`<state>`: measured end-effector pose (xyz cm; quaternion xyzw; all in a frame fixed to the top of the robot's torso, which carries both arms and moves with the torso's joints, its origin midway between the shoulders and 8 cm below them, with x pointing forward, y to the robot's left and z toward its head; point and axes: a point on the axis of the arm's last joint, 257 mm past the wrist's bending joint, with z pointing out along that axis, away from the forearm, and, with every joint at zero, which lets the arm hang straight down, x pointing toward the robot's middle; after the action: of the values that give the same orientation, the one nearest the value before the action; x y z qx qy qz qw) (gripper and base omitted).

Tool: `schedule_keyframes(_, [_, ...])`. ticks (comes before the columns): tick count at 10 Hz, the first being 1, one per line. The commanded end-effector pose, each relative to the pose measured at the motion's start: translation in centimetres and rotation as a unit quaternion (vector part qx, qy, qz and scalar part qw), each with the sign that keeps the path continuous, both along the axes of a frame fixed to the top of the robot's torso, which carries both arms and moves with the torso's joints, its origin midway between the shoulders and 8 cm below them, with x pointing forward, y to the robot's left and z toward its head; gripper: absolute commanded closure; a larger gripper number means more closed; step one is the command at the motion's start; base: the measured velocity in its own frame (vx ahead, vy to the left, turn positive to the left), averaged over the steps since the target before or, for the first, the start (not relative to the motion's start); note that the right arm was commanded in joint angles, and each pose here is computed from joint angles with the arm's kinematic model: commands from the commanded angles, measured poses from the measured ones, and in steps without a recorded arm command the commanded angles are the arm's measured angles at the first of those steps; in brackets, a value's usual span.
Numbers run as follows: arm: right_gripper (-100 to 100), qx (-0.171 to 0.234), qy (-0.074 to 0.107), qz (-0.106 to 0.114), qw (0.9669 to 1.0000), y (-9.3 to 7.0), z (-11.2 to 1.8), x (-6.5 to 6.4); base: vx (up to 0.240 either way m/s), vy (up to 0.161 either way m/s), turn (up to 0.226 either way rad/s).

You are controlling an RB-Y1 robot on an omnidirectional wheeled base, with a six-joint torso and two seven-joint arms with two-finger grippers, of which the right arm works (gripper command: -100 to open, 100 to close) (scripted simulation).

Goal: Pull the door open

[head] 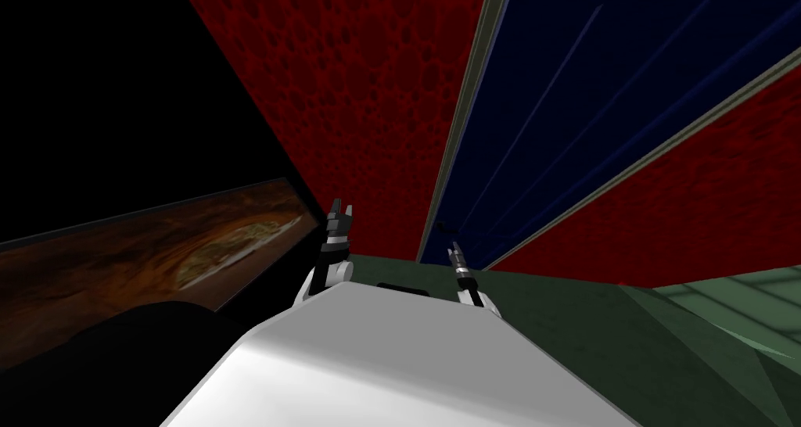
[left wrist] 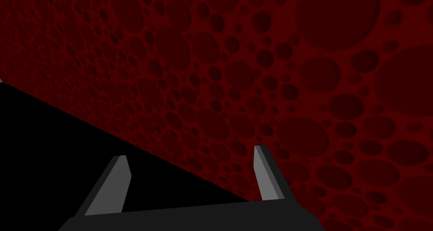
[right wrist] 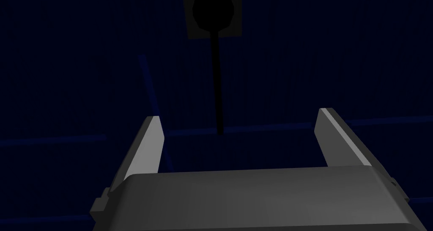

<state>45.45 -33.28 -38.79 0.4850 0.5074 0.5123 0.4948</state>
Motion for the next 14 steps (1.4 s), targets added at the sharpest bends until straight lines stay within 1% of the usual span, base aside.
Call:
schedule_keyframes(1, [-100,0.002,0.001,-0.01,1.0,-1.5,-0.2,-0.8,0.164,0.063,0.104])
schedule_keyframes(2, [-100,0.002,0.002,-0.018,0.9998,-2.8,-0.4,-1.5,0.18,0.083,0.287])
schedule_keyframes(3, [-100,0.002,0.002,-0.018,0.9998,-2.8,-0.4,-1.5,0.143,0.05,-0.115])
schedule_keyframes(4, [-100,0.002,0.002,-0.022,0.9998,-3.4,-0.4,-1.9,0.097,0.023,0.111])
schedule_keyframes(5, [-100,0.002,0.002,-0.035,0.9994,-5.4,-0.5,-3.2,0.161,0.021,0.173])
schedule_keyframes(6, [-100,0.002,0.002,-0.035,0.9994,-5.4,-0.5,-3.2,0.153,0.023,0.097])
schedule_keyframes(7, [-100,0.002,0.002,-0.039,0.9992,-6.0,-0.5,-3.6,0.095,0.033,0.047])
schedule_keyframes(8, [-100,0.001,0.002,-0.05,0.9988,-7.8,-0.5,-4.7,0.136,0.04,0.179])
schedule_keyframes(9, [-100,0.001,0.002,-0.053,0.9986,-8.2,-0.5,-5.0,0.176,0.024,0.119])
schedule_keyframes(10, [-100,0.0,-0.003,-0.051,0.9987,-8.2,-0.2,-4.8,0.122,0.004,0.008])
schedule_keyframes(11, [-100,0.001,0.002,-0.053,0.9986,-8.2,-0.5,-5.0,0.043,-0.003,-0.007])
schedule_keyframes(12, [-100,0.001,0.001,-0.061,0.9982,-9.5,-0.5,-5.9,0.102,0.023,0.108])
schedule_keyframes(13, [-100,0.001,0.002,-0.058,0.9983,-9.0,-0.6,-5.5,0.063,0.011,0.026])
schedule_keyframes(14, [100,0.001,0.002,-0.058,0.9983,-9.0,-0.6,-5.5,-0.013,-0.004,-0.024])
